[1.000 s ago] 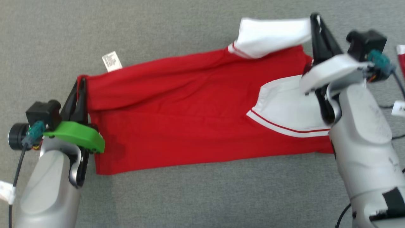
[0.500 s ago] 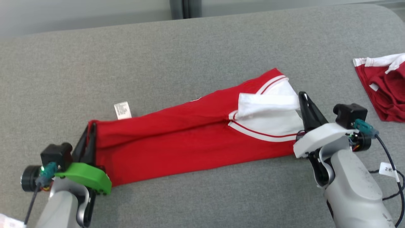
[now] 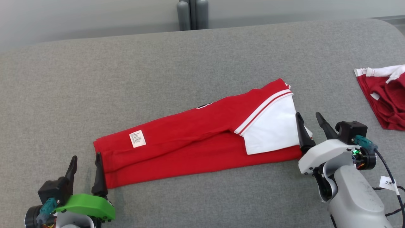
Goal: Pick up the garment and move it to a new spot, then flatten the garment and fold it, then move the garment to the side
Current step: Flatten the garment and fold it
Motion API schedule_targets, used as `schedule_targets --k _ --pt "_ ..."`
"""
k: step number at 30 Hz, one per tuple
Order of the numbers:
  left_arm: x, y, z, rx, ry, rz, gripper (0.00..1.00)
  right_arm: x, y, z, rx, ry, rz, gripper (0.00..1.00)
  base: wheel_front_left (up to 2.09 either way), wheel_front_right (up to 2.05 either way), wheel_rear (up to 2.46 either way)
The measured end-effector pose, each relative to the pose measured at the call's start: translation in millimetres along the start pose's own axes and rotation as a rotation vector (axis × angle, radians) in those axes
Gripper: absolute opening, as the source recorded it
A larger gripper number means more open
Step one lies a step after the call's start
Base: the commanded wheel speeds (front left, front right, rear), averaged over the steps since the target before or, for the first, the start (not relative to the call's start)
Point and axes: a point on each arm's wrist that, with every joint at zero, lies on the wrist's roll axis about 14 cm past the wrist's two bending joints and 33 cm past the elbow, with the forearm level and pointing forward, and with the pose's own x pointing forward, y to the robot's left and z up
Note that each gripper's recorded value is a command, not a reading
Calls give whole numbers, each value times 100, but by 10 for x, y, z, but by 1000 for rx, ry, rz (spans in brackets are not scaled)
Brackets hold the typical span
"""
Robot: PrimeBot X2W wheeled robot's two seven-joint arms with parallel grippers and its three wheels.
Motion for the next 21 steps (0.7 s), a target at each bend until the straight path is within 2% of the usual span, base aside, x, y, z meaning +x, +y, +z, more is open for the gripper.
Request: schedule_targets --k 6,16,17,18,19,21 --pt "-49 -4 34 1 -22 26 100 141 35 15 -52 11 15 100 0 0 0" --pt "-84 5 47 -12 -27 39 100 217 131 -602 -49 234 20 100 0 0 0" --pt "-95 20 44 -12 -26 44 100 220 138 -632 -40 243 19 48 0 0 0" --pt "-102 31 42 -13 -26 47 100 223 156 -656 -32 250 22 14 0 0 0" --pt "-106 37 41 -15 -26 49 100 224 174 -669 -27 254 26 0 0 0 0" --pt "-103 36 38 -19 -25 50 100 223 160 -661 -4 249 16 0 0 0 0"
